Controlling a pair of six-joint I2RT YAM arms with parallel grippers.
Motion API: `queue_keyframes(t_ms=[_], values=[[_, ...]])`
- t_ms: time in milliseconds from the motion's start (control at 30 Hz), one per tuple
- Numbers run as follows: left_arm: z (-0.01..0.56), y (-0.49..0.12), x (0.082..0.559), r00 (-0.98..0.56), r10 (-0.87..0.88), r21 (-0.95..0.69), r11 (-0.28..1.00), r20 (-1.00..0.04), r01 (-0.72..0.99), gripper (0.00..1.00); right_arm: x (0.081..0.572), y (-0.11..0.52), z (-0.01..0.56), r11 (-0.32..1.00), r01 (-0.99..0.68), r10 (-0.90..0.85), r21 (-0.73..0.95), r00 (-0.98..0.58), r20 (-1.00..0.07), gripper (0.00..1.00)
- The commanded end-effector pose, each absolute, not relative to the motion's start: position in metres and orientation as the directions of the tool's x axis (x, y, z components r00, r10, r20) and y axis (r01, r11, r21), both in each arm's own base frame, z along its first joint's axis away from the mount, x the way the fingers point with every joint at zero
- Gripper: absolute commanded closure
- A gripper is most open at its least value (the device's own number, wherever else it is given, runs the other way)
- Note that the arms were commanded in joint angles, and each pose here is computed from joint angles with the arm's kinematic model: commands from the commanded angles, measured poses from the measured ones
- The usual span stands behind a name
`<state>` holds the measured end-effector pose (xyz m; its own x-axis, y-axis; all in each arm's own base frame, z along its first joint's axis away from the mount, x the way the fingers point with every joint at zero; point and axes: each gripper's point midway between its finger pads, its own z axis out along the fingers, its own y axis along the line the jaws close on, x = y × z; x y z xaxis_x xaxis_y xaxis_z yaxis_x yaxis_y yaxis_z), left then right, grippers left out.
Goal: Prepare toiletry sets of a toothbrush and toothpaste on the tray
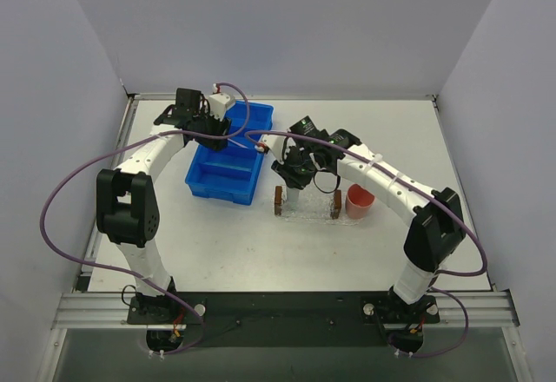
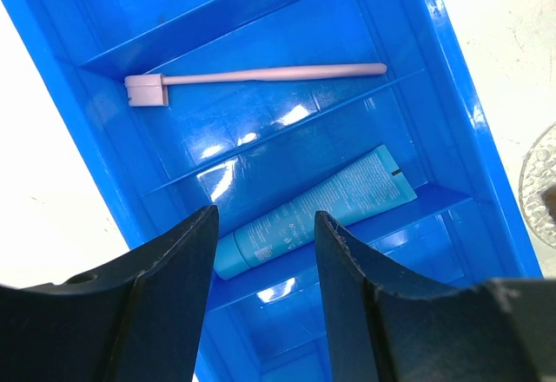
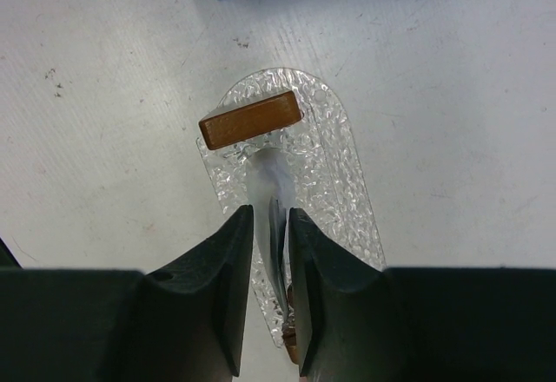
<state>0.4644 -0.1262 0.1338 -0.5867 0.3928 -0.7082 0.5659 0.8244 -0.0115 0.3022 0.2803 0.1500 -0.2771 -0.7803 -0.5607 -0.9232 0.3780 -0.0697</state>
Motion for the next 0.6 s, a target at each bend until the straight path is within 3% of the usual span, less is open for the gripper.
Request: queue_keyframes(t_ms=[0, 567], values=[[0.139, -0.128, 0.465, -0.578, 0.381, -0.021, 0.822, -0.722, 0.569, 0.42, 0.299, 0.277, 0.17, 0.39, -0.916, -0.758, -0.091, -0.264, -0.596, 0.8], [0.148, -0.131, 0.469, -0.55, 0.393, -0.011, 0.807, -0.737, 0.591, 0.41, 0.331, 0.289, 0.225, 0.448, -0.874, -0.704, -0.186, -0.218, -0.675, 0.56]])
